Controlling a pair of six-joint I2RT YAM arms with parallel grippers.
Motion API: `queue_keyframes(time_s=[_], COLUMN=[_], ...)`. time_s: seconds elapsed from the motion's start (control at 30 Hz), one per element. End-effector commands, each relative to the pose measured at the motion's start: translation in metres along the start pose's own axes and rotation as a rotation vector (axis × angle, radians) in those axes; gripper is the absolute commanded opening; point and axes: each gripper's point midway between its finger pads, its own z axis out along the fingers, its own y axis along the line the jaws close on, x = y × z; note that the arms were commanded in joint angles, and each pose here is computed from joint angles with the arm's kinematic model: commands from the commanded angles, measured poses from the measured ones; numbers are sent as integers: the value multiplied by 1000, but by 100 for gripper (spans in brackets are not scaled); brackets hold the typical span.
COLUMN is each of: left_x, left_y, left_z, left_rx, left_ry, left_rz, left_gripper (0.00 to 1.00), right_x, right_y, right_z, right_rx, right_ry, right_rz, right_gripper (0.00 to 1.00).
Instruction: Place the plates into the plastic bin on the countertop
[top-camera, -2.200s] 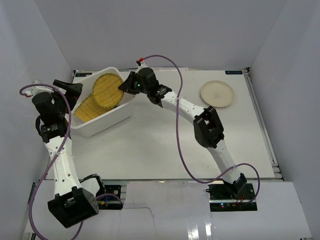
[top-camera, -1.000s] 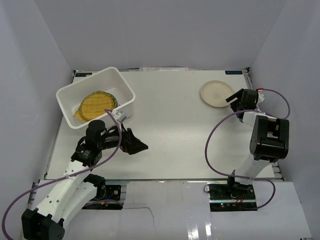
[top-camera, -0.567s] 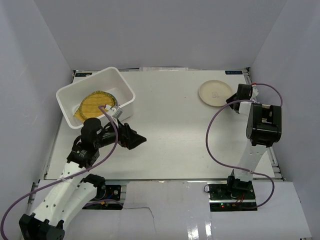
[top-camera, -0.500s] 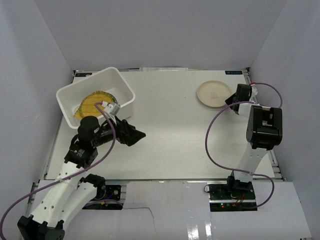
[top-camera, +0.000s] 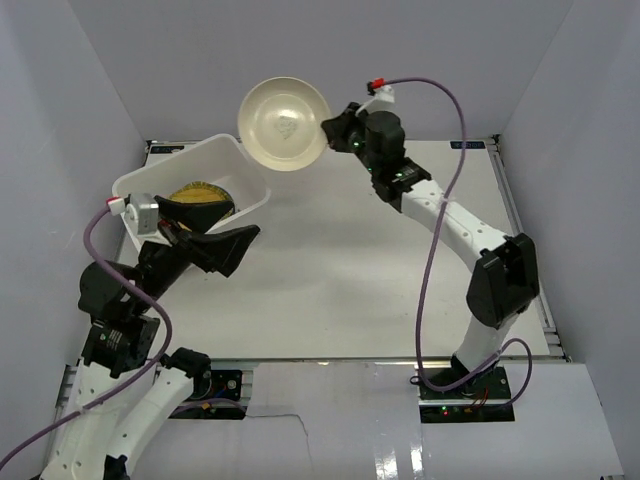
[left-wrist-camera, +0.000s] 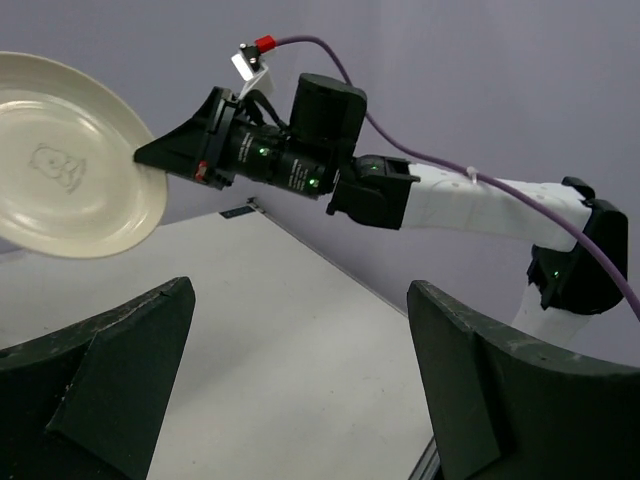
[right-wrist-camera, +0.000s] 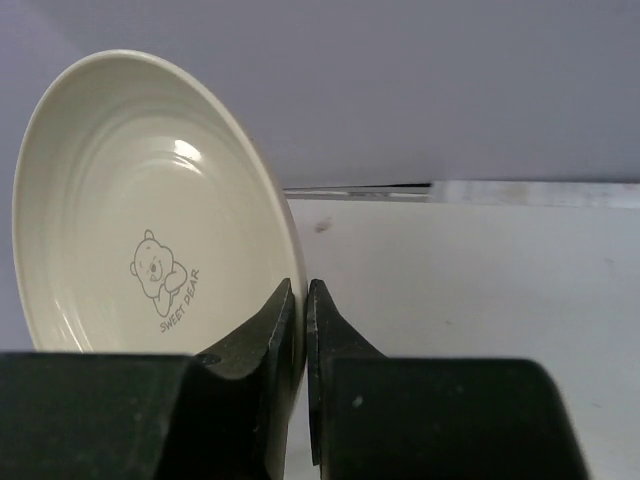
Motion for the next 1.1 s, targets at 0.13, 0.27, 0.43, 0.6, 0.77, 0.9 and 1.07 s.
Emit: queue_keyframes(time_s=[0.13, 0.27, 0.43, 0.6, 0.77, 0.9, 1.07], left_x=[-20, -12, -14, -21, -25, -25, -5], left_y=[6, 14, 20, 20, 23, 26, 19], left_z=[-22, -24, -30, -29, -23, -17, -18], left_rx=[-112, -151, -195, -209, -227, -245, -187], left_ry=[-97, -59, -62, -73, -63, -41, 27], left_rz=[16, 15, 32, 37, 14, -10, -32], left_gripper=[98, 98, 98, 98, 98, 98, 98], right_x=[59, 109, 151, 118, 58, 3, 26], right_y=[132, 186, 207, 230, 246, 239, 150], right_z=[60, 71, 72, 61, 27, -29, -89], right_rx=[-179, -249, -282, -354, -415, -435, -267], right_ry=[54, 117, 160, 109, 24, -59, -27], right_rz=[-60, -65, -50, -19, -38, -91, -258], right_gripper=[8, 8, 15, 79, 83, 91, 90])
